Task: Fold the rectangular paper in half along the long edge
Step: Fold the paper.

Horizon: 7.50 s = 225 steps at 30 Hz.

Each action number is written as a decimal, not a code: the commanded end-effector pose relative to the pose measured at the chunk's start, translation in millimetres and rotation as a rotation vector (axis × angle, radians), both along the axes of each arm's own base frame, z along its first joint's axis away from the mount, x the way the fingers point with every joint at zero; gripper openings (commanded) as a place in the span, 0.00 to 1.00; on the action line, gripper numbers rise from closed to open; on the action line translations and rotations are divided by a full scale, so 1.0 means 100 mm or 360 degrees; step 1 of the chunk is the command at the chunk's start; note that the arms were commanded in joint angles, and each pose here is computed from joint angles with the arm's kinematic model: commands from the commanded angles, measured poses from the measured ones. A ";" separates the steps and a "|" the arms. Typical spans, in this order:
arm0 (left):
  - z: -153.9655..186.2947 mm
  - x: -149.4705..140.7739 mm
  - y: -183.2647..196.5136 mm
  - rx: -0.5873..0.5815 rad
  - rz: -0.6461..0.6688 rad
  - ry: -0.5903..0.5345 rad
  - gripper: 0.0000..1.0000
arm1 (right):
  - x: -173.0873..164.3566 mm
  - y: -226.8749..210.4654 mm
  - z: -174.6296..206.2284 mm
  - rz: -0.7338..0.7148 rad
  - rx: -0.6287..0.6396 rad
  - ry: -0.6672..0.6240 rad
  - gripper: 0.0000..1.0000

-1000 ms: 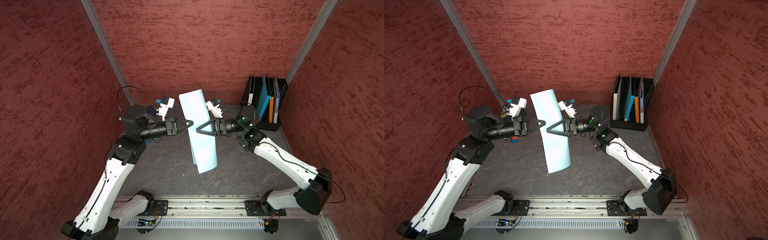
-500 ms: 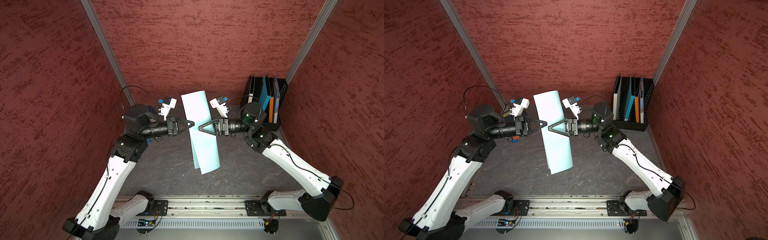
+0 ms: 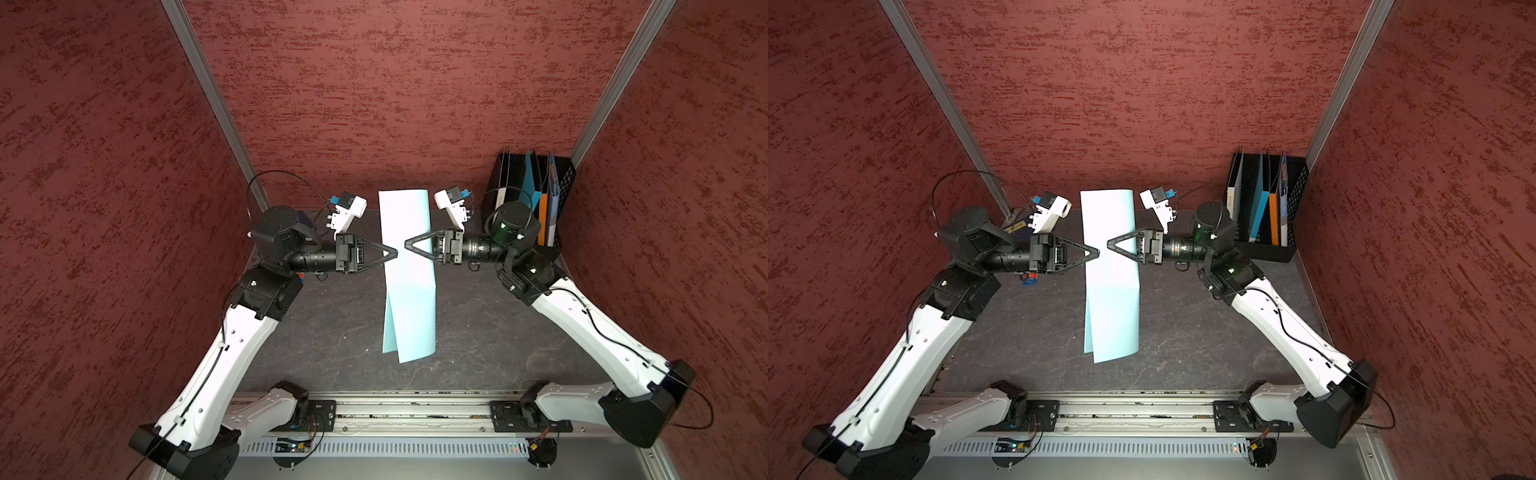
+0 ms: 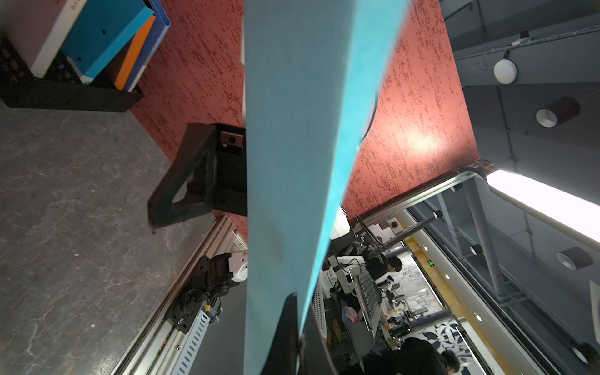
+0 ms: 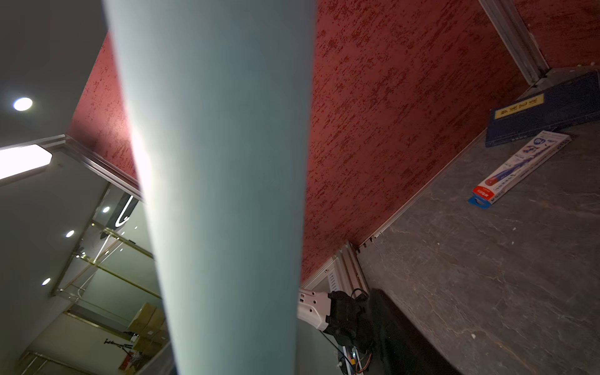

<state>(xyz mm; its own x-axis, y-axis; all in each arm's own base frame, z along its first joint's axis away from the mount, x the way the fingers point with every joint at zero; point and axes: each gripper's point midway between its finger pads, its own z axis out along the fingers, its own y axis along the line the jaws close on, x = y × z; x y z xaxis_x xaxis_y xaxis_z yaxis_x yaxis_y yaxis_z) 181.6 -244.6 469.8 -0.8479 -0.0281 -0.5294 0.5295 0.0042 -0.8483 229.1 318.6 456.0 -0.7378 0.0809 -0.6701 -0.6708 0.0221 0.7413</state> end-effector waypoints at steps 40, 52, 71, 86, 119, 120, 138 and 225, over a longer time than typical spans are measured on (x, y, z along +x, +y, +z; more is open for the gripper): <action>0.09 0.14 -0.06 0.0091 0.0051 -0.0296 0.00 | -0.44 -0.19 0.29 0.0193 0.0051 -0.0080 0.20; 0.17 0.07 0.00 0.0082 0.0059 -0.0310 0.00 | -0.34 -0.27 0.23 0.0110 -0.0011 -0.0079 0.10; 0.14 0.08 0.02 0.0086 0.0066 -0.0294 0.00 | -0.32 -0.31 0.42 0.0103 0.0057 -0.0126 0.35; 0.10 0.07 0.02 0.0080 0.0064 -0.0279 0.00 | -0.20 -0.25 0.48 0.0108 0.0148 -0.0131 0.00; 0.16 0.00 0.06 0.0071 0.0068 -0.0301 0.00 | -0.01 -0.27 0.82 0.0008 0.0229 -0.0245 0.16; 0.16 0.00 0.06 0.0071 0.0070 -0.0303 0.00 | 0.00 -0.27 0.82 0.0002 0.0229 -0.0247 0.07; 0.17 -0.04 0.08 0.0072 0.0073 -0.0307 0.00 | 0.14 -0.25 0.98 -0.0037 0.0273 -0.0300 0.00; 0.50 0.32 0.04 -0.0020 0.0171 -0.0433 0.00 | -0.15 -0.34 0.80 0.0051 0.0314 -0.0112 0.32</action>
<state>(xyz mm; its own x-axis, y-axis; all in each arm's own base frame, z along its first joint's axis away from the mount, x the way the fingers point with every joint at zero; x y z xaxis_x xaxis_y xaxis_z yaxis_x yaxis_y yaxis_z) 207.1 -240.2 515.2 -0.6838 -0.1027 -0.7224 0.7200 0.0658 -0.6908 230.3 286.5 518.6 -0.7264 0.1973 -0.6583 -0.6833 -0.1051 0.7225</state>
